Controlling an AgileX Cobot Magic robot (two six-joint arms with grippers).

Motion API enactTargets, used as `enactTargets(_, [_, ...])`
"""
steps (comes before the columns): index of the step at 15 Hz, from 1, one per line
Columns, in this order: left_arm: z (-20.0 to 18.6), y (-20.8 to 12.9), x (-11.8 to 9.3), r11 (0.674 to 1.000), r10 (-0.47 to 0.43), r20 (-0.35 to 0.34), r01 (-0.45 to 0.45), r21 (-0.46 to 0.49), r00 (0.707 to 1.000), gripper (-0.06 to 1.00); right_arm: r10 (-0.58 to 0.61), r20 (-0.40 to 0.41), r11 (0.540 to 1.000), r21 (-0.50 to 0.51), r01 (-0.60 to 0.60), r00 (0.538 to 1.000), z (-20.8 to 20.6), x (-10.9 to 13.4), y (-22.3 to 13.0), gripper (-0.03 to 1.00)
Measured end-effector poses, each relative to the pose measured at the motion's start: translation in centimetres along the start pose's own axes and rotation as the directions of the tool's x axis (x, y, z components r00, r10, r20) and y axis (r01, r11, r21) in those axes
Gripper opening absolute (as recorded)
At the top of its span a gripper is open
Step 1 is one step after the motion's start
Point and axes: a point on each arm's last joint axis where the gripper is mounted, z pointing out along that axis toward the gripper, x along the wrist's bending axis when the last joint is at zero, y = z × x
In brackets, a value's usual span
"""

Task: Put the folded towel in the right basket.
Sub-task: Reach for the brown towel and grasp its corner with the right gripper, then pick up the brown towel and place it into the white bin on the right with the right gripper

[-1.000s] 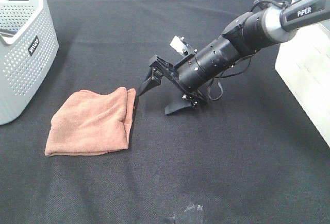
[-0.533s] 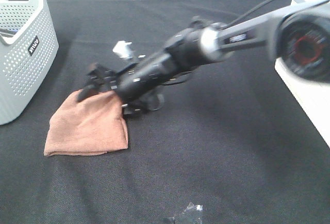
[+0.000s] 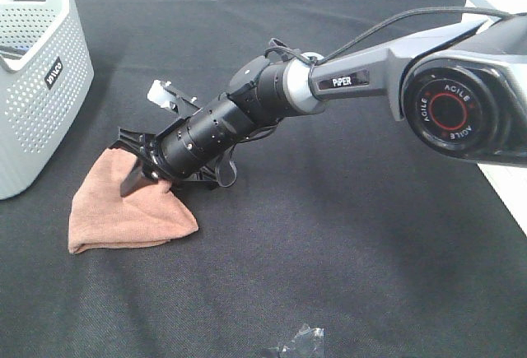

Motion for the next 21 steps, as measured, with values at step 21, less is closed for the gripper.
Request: enactTargets(21, [0.0, 0.0, 0.0, 1.000, 0.000, 0.000, 0.000, 0.000, 1.000, 0.99, 0.193, 0.406, 0.854, -0.518, 0.051, 0.893, -53.3, -3.4, -1.5, 0.13])
